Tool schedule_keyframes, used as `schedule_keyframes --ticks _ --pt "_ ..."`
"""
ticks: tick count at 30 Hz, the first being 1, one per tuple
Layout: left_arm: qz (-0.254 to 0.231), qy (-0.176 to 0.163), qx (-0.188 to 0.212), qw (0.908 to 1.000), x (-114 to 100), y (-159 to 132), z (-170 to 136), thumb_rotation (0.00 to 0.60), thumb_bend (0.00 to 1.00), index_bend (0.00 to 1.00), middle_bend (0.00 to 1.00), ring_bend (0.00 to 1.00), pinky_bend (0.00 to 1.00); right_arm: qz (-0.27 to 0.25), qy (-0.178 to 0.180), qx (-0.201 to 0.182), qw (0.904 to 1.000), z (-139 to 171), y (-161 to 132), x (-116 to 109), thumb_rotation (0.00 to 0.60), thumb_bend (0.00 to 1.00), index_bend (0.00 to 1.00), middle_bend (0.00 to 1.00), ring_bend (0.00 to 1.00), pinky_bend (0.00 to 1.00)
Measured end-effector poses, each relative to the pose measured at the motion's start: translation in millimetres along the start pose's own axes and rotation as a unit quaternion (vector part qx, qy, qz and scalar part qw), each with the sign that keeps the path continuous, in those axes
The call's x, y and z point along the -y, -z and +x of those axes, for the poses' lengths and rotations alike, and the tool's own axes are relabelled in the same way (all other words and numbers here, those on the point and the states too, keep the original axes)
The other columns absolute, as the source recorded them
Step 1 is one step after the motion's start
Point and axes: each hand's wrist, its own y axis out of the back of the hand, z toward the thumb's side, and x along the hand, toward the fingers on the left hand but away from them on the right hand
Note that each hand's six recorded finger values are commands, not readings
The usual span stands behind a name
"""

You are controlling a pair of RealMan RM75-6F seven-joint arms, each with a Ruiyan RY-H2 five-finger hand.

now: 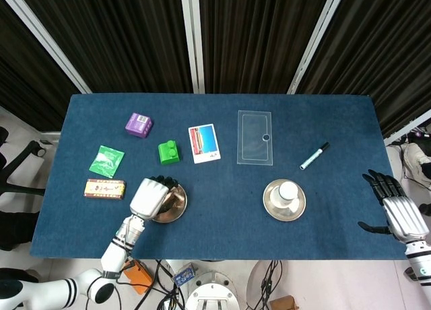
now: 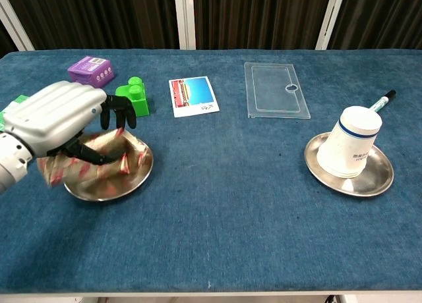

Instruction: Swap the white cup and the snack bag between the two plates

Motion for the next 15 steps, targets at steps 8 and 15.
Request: schedule_keyframes --ticks 8,15 --pt "-0.001 0.025 0.001 0.9997 4.1 1.3 -7.7 0.600 0.01 0.11 0.14 0.15 0.37 0.002 0.003 -0.009 1.0000 5.9 -3.2 -1.6 0.600 0.21 0.00 0.00 0.00 0.03" --pt "-0.035 -0.019 0.022 0.9990 -47.9 2.5 -39.7 0.600 0.00 0.08 0.07 0.04 0.21 0.016 0.016 -0.004 0.9997 13.9 -2.9 -4.8 0.600 0.21 0.00 0.00 0.00 0.03"
